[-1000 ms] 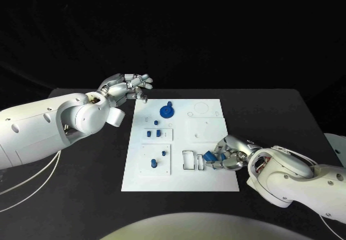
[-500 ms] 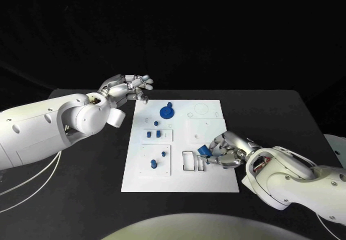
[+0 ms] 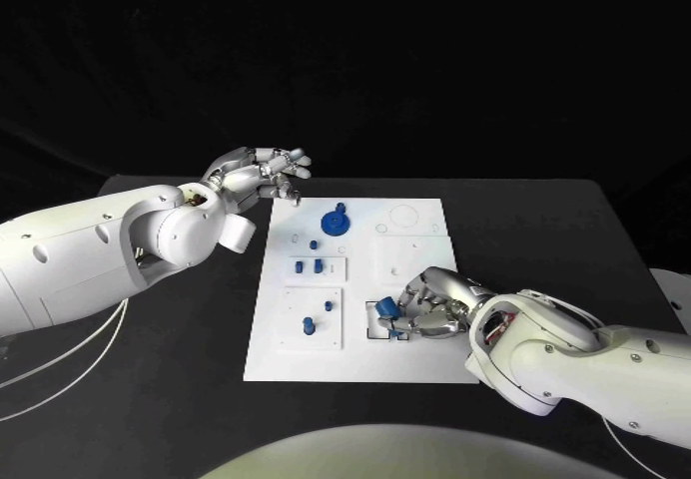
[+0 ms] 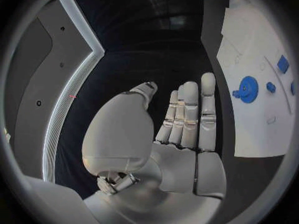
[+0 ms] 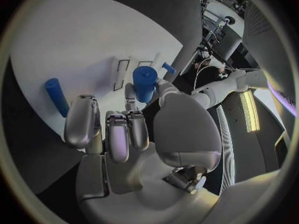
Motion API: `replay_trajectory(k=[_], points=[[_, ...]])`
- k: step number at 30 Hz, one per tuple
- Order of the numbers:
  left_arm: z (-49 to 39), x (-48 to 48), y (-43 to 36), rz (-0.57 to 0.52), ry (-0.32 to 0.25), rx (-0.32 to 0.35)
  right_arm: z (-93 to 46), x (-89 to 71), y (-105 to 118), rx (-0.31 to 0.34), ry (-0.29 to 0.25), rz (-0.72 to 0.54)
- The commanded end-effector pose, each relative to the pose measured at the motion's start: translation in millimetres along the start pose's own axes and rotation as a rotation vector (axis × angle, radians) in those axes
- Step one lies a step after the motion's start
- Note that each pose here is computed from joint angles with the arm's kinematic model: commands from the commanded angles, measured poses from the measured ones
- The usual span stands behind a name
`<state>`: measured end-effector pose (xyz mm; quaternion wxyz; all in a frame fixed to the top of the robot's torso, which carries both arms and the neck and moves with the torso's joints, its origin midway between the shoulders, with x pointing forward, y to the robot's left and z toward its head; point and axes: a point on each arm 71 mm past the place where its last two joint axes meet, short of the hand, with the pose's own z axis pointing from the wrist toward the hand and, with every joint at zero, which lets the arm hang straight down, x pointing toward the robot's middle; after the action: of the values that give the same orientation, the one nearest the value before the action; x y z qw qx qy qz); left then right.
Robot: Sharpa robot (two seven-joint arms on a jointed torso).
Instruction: Assemble the parts on the task board
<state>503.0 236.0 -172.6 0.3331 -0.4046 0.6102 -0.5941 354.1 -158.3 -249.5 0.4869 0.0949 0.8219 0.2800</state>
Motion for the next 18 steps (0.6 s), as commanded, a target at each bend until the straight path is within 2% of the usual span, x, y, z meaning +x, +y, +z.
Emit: replay_trajectory(k=[1, 18], points=[[0.7, 2.9, -0.8, -0.007, 0.019, 0.005, 2.1, 5.4, 0.8, 0.013, 0.059, -0.03], [0.5, 2.6, -0.7, -0.006, 0.016, 0.003, 11.5, 5.8, 2.4, 0.021, 0.036, -0.09]])
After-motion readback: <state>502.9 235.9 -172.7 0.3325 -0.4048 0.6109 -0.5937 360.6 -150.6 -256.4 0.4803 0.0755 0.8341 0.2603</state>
